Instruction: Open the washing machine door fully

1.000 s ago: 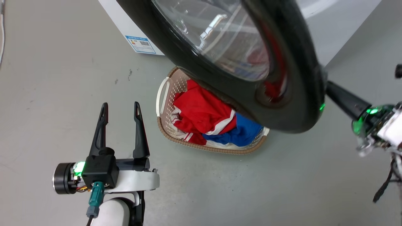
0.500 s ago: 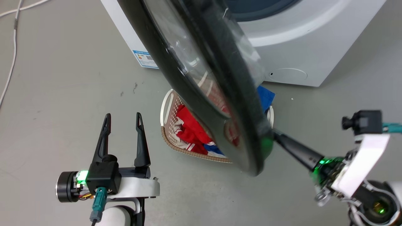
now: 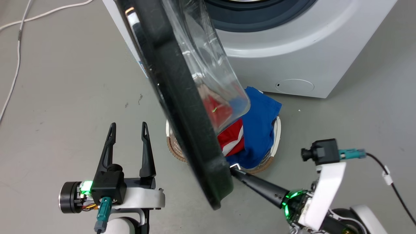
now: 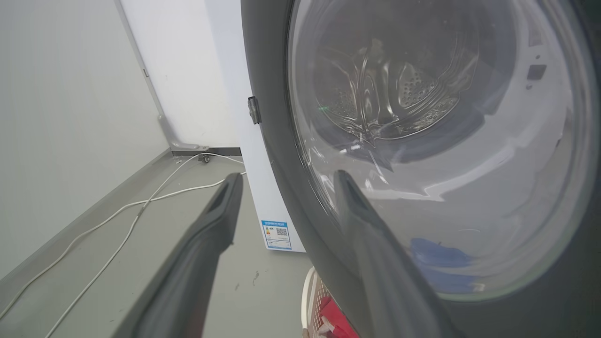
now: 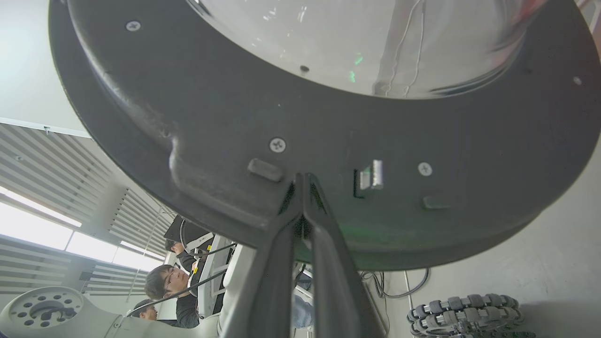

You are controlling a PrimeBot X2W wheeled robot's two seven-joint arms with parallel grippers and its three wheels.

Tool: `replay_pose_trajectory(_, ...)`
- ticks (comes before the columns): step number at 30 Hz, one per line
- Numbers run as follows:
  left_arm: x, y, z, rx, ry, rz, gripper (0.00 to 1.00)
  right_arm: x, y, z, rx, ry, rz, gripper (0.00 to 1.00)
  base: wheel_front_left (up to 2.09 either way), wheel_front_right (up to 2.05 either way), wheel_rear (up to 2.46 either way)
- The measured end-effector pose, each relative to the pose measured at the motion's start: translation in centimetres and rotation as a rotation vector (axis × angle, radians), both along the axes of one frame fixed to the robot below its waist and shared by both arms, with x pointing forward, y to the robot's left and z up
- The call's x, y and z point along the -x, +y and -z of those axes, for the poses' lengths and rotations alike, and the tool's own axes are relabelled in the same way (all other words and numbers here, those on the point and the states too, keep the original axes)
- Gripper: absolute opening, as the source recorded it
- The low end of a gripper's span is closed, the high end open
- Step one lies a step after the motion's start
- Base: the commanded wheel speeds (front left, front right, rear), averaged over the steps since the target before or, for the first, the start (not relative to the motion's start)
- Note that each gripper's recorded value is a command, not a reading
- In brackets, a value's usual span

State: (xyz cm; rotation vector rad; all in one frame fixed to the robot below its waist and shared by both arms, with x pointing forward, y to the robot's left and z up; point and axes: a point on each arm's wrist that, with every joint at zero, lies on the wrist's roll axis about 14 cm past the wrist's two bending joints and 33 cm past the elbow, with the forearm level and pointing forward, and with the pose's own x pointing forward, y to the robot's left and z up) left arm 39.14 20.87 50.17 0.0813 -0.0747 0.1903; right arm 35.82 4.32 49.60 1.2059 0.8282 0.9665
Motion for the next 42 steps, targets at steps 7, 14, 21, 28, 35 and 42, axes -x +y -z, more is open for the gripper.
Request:
replay_pose_trajectory(7,0.4,0.1,-0.2,-0.002,-0.003,-0.001,1.0,1.2,1.3,0.4,0.003,0.02,-0.032,0.0,0.0,0.0,0.0)
replay_pose_trajectory(14,1.2,0.0,-0.5,-0.003,-0.008,0.001,1.0,0.8,0.6,-0.1,0.011,-0.003,0.034,0.0,0.0,0.0,0.0)
replay_pose_trajectory(21,2.4,-0.2,-1.2,-0.001,-0.026,0.013,1.0,-1.6,-3.1,-2.5,0.026,-0.125,0.272,1.0,0.0,0.0,0.0)
replay_pose_trajectory(28,3.6,-0.6,-2.1,-0.007,-0.053,0.032,1.0,-4.7,-10.3,-5.9,0.188,-0.483,0.688,1.0,0.0,0.0,0.0)
replay_pose_trajectory(35,4.8,-0.8,-2.6,-0.01,-0.07,0.043,1.0,-4.7,-15.8,-8.7,0.435,-0.855,0.924,1.0,0.0,0.0,0.0)
replay_pose_trajectory(42,5.2,-1.1,-3.0,-0.013,-0.082,0.054,1.0,-3.0,-17.9,-10.8,0.676,-1.088,1.044,1.0,0.0,0.0,0.0)
